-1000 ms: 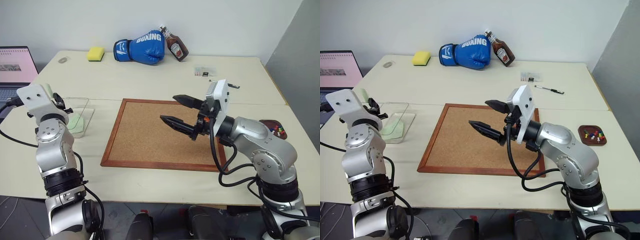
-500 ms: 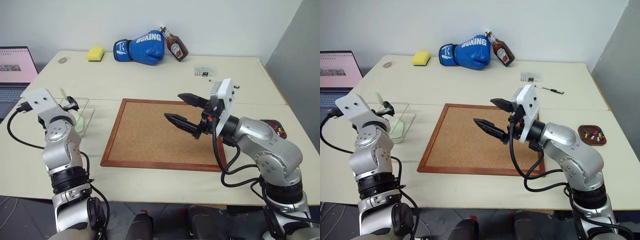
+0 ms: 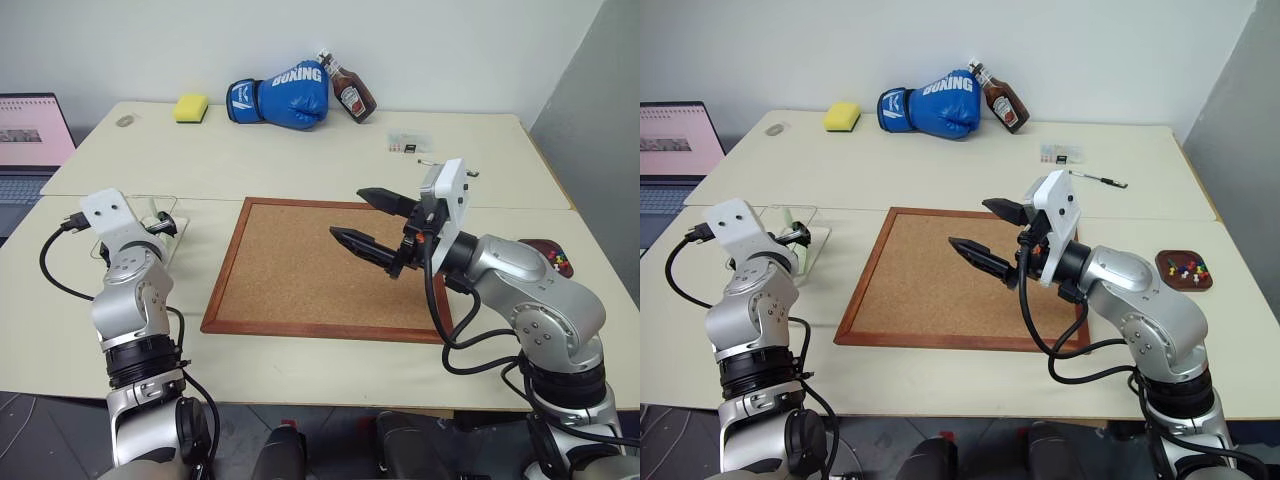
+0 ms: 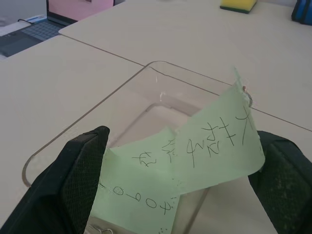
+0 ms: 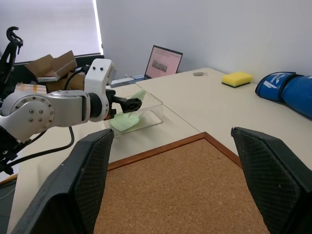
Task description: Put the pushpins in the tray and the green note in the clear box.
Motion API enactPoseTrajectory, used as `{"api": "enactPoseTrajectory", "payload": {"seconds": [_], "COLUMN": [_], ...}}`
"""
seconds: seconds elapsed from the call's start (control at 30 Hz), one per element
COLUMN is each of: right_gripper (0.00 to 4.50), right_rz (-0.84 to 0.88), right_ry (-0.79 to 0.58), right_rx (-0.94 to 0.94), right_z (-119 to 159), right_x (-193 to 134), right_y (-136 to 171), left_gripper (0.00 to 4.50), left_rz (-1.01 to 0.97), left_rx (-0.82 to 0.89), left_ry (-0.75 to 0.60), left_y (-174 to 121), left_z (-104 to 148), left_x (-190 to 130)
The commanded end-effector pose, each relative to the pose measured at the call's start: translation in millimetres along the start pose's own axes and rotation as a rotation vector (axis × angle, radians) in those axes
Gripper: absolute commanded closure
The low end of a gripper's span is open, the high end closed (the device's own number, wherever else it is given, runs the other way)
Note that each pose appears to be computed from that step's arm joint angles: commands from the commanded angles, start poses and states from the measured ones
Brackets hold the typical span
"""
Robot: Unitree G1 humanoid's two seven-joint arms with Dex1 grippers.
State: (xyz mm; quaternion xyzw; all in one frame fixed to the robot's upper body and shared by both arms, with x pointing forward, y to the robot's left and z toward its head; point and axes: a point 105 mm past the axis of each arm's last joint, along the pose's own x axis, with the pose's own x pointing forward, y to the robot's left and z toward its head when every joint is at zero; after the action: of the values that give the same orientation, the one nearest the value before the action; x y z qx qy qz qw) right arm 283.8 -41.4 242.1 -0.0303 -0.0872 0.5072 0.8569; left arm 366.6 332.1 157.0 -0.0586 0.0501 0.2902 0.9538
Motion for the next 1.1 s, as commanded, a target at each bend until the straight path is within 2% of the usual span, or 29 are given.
{"api": "enactPoseTrajectory", "payload": {"seconds": [0.03,0.17,0.3,0.47,0.83,1.1], "right_gripper": [0.44,0.44,0.44,0.44,0.44,0.44], "right_rz": [-0.017,-0.019,-0.024,-0.029,-0.037,-0.044], "right_ry": [-0.036,-0.038,-0.040,-0.040,-0.043,-0.044], "right_rx": [-0.039,-0.039,-0.040,-0.042,-0.041,-0.044], "right_z": [13,14,15,15,16,17], "right_x": [-3,-3,-2,-1,-2,-2], "right_y": [-3,-4,-6,-8,-9,-10], "left_gripper": [0.04,0.04,0.04,0.04,0.04,0.04], "left_rz": [0.073,0.073,-0.045,-0.077,-0.071,-0.060], "left_rx": [-0.015,-0.003,0.064,0.109,0.119,0.158], "left_ry": [-0.080,-0.067,-0.019,-0.027,-0.023,0.044], "left_y": [15,16,-3,-9,-7,-4], "left_z": [25,23,14,15,15,0], "left_x": [-3,-1,-1,-2,0,2]}}
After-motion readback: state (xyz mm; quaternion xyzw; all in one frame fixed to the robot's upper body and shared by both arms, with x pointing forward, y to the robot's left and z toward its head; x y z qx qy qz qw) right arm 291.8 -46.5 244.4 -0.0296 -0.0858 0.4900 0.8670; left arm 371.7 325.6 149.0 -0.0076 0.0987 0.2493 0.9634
